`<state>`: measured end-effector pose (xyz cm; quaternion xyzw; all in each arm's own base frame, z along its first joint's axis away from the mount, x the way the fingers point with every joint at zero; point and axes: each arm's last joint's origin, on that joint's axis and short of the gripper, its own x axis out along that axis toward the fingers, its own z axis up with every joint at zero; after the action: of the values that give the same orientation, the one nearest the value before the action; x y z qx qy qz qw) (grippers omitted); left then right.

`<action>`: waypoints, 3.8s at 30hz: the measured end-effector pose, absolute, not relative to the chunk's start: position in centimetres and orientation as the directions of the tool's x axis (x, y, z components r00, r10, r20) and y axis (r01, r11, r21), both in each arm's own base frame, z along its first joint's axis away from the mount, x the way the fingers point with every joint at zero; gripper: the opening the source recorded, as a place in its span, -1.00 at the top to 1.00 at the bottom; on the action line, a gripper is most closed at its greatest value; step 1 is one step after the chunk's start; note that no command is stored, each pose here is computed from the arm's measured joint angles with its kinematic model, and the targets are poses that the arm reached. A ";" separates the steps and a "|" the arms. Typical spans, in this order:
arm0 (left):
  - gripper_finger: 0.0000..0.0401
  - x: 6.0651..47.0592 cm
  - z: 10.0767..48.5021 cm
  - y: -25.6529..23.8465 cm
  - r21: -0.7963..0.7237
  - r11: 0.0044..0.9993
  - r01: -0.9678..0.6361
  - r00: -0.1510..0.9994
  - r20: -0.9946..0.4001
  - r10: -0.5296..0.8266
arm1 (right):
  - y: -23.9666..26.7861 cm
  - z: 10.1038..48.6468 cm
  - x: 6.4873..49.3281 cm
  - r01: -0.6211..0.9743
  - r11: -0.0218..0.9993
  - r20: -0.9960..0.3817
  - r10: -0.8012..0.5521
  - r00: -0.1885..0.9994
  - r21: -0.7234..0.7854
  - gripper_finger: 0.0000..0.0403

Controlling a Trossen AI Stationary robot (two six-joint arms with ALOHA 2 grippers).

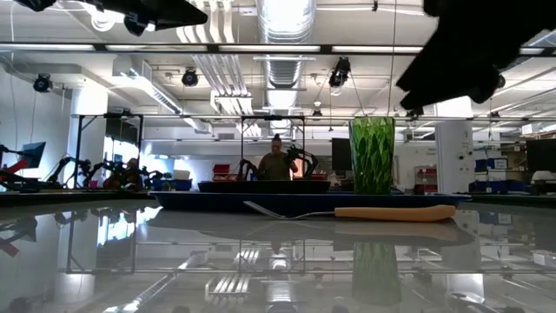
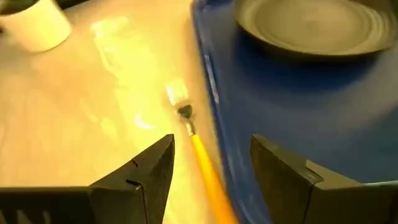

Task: Pick and place plate/cup/fork/spoon on tray
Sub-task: Put the orange fork on the blue tray to the left of the blue spoon

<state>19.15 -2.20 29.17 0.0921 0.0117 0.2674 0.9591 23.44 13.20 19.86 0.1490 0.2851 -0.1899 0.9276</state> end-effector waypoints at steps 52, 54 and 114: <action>0.88 20.5 28.6 -4.4 -0.046 0.943 -0.330 0.940 0.070 0.333 | 16.2 12.4 29.4 0.371 0.910 -0.646 -0.397 0.652 -0.185 0.96; 0.88 20.5 28.6 -4.5 -0.047 0.944 -0.326 0.942 0.070 0.329 | 15.8 12.4 29.6 0.370 0.908 -0.649 -0.404 0.645 -0.197 0.96; 0.88 20.5 28.5 -4.8 -0.042 0.948 -0.314 0.947 0.062 0.317 | 14.3 16.6 36.3 0.031 0.999 -0.834 -0.041 0.551 -0.029 0.81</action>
<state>20.46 -4.76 28.50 -0.0156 -0.0342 0.1599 0.9864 36.30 14.33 16.55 -0.0053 0.4734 -0.0207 0.8806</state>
